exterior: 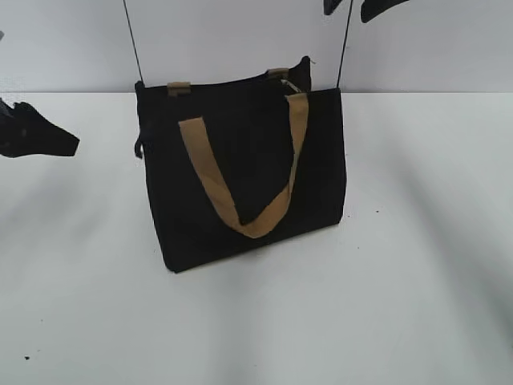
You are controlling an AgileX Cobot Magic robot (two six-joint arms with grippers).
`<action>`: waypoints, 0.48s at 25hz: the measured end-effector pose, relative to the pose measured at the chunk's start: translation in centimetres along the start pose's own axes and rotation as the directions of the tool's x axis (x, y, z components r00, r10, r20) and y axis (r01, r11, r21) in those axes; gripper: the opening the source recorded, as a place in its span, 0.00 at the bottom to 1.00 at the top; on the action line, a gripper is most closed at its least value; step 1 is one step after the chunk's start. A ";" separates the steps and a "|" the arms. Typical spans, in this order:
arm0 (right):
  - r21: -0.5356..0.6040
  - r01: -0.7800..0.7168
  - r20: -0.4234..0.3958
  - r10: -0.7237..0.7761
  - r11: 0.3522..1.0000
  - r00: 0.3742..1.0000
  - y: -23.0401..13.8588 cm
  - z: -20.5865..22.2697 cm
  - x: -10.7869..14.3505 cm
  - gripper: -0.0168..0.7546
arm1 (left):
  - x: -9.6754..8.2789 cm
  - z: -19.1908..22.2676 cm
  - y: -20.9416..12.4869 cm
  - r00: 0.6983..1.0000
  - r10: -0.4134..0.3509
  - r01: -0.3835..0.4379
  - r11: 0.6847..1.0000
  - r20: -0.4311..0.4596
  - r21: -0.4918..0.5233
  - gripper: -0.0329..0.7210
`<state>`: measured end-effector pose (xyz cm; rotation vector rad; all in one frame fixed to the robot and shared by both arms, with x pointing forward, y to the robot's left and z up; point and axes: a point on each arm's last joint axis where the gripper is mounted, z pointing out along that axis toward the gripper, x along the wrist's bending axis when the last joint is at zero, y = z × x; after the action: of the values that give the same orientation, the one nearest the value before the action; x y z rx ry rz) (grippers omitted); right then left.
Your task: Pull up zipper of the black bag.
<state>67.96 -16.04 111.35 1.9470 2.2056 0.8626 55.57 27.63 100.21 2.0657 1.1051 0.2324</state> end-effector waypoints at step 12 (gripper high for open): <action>-0.089 0.386 0.127 -0.374 0.918 0.919 -1.6 -5.4 6.1 0.69 | -1.2 -5.7 3.0 0.979 -0.085 0.083 0.996 -0.187 -0.021 0.81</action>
<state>63.10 -12.29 116.98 1.4061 2.3019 0.7798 54.02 28.80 106.44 2.0116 1.2976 0.3977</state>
